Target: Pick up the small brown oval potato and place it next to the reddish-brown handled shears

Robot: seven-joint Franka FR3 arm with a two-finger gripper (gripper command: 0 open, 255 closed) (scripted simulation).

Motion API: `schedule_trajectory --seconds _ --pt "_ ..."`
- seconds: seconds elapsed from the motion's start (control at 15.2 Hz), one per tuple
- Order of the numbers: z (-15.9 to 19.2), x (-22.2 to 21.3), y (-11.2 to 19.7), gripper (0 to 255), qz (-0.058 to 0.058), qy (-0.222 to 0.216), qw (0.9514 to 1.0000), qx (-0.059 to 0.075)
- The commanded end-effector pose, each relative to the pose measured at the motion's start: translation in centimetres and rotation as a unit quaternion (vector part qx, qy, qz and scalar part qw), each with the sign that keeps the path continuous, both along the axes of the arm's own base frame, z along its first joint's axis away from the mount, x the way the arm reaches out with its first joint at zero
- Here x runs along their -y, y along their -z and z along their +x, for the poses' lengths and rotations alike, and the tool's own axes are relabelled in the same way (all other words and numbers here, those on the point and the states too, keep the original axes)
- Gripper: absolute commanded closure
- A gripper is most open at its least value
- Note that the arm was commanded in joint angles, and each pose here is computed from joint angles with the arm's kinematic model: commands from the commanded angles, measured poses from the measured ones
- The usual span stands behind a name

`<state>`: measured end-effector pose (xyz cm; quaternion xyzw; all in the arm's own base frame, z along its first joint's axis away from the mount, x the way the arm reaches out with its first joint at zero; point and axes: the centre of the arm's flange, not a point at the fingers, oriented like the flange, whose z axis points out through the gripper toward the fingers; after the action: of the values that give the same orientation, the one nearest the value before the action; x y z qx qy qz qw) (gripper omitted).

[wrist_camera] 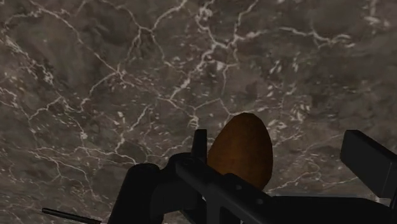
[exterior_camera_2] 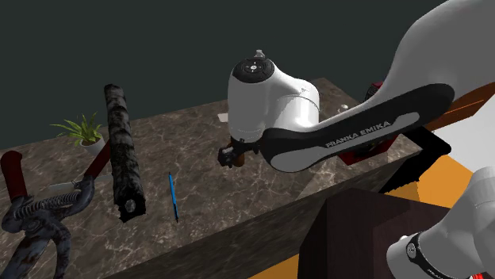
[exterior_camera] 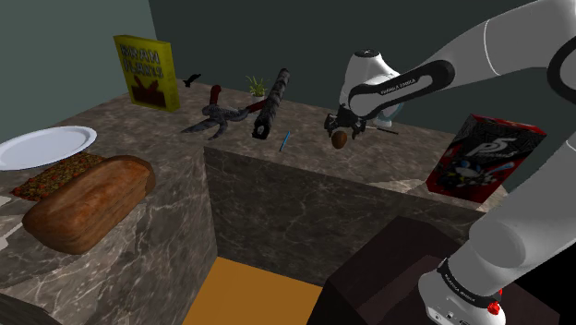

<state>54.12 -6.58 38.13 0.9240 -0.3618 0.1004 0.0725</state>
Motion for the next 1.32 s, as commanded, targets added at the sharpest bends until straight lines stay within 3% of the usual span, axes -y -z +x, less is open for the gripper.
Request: schedule_trajectory --seconds 0.0,0.2,0.66,1.19,1.25 --pt "1.4 1.4 1.3 0 -0.009 0.027 0.9996 0.008" --pt "2.9 3.2 2.7 0 -0.018 0.057 0.9981 0.017" --pt "3.5 4.2 6.5 0 -0.018 0.057 0.9981 0.017" --pt "3.5 4.2 6.5 0 -0.018 0.057 0.9981 0.017" --pt "3.5 4.2 6.5 255 -0.018 0.057 0.9981 0.017"
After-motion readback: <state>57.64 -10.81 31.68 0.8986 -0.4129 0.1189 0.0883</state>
